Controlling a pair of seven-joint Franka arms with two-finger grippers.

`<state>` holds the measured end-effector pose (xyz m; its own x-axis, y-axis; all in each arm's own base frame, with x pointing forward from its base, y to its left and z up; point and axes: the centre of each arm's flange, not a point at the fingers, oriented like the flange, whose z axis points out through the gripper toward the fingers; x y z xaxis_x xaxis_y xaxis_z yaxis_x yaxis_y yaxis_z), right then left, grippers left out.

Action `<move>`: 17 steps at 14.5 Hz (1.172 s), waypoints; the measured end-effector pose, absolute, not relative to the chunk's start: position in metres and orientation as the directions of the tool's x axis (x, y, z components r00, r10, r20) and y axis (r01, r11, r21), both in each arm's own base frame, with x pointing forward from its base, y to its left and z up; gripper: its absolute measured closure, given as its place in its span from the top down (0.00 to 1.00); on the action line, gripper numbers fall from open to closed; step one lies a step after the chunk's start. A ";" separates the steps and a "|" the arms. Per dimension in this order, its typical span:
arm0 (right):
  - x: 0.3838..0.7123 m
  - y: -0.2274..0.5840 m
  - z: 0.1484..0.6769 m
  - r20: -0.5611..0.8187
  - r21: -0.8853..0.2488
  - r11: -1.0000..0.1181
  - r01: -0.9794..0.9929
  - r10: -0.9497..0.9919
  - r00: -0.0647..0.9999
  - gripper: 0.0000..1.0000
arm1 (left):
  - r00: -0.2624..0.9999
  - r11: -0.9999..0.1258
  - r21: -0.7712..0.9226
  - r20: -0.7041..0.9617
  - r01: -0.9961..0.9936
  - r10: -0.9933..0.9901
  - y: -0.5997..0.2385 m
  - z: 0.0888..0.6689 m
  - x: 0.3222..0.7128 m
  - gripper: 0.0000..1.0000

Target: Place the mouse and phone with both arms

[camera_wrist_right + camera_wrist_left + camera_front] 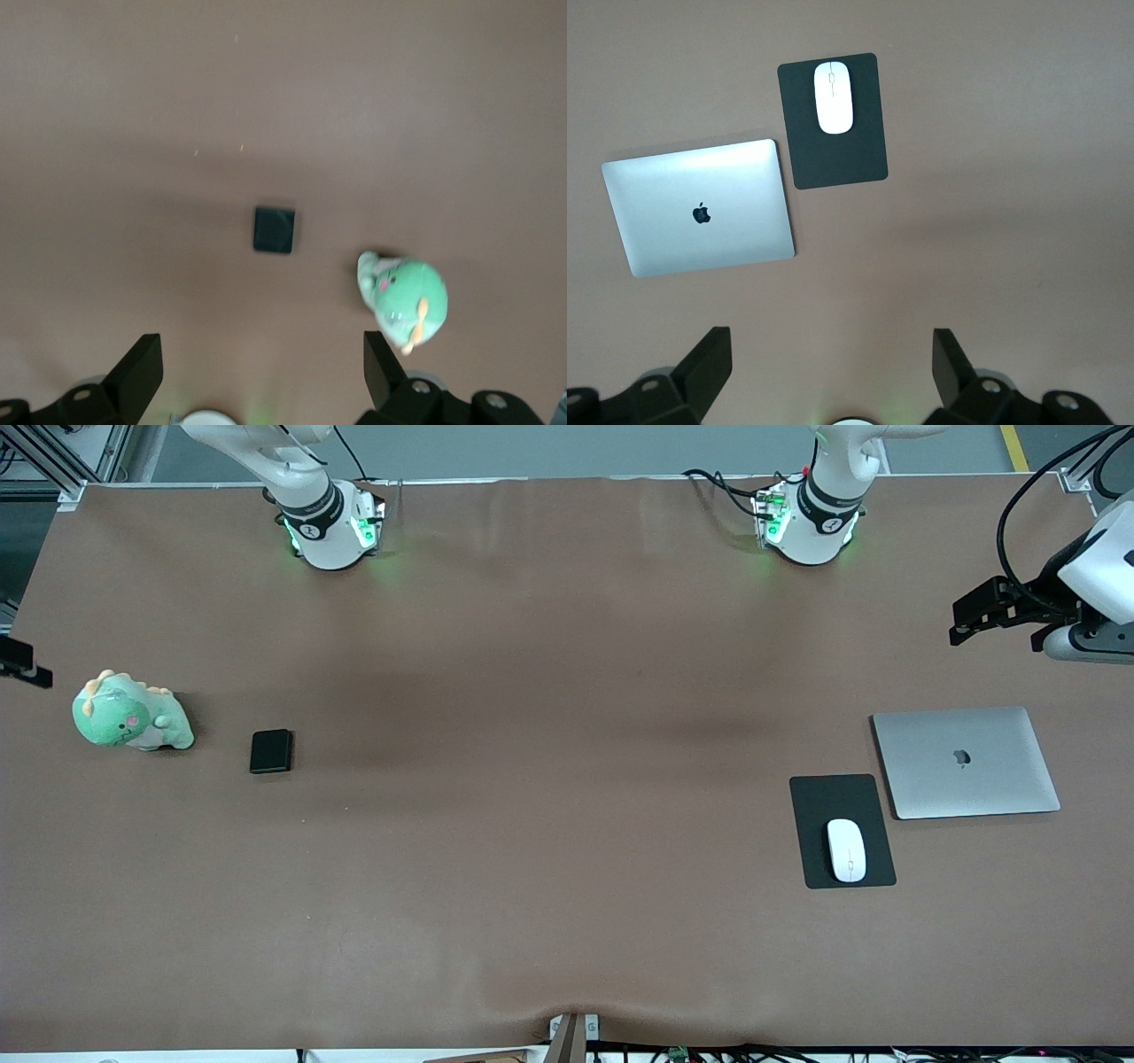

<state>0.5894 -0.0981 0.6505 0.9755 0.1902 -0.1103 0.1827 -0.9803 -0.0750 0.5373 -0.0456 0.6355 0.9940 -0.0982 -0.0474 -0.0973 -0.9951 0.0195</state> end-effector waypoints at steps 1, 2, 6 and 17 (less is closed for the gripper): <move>0.585 -0.101 0.652 -0.125 -0.080 -0.981 0.177 0.186 0.975 1.00 | 0.994 -0.995 0.019 -0.047 -0.098 -0.099 -0.046 0.636 0.537 1.00; 0.581 -0.105 0.652 -0.131 -0.084 -0.982 0.168 0.178 0.975 1.00 | 0.994 -0.995 0.019 -0.047 -0.099 -0.099 -0.046 0.636 0.537 1.00; 0.568 -0.117 0.645 -0.142 -0.099 -0.984 0.148 0.162 0.977 1.00 | 0.994 -0.995 0.019 -0.047 -0.100 -0.101 -0.047 0.636 0.537 1.00; 0.543 -0.074 0.644 -0.082 0.007 -0.966 0.257 0.255 0.963 1.00 | 0.994 -0.995 0.019 -0.047 -0.099 -0.100 -0.046 0.636 0.537 1.00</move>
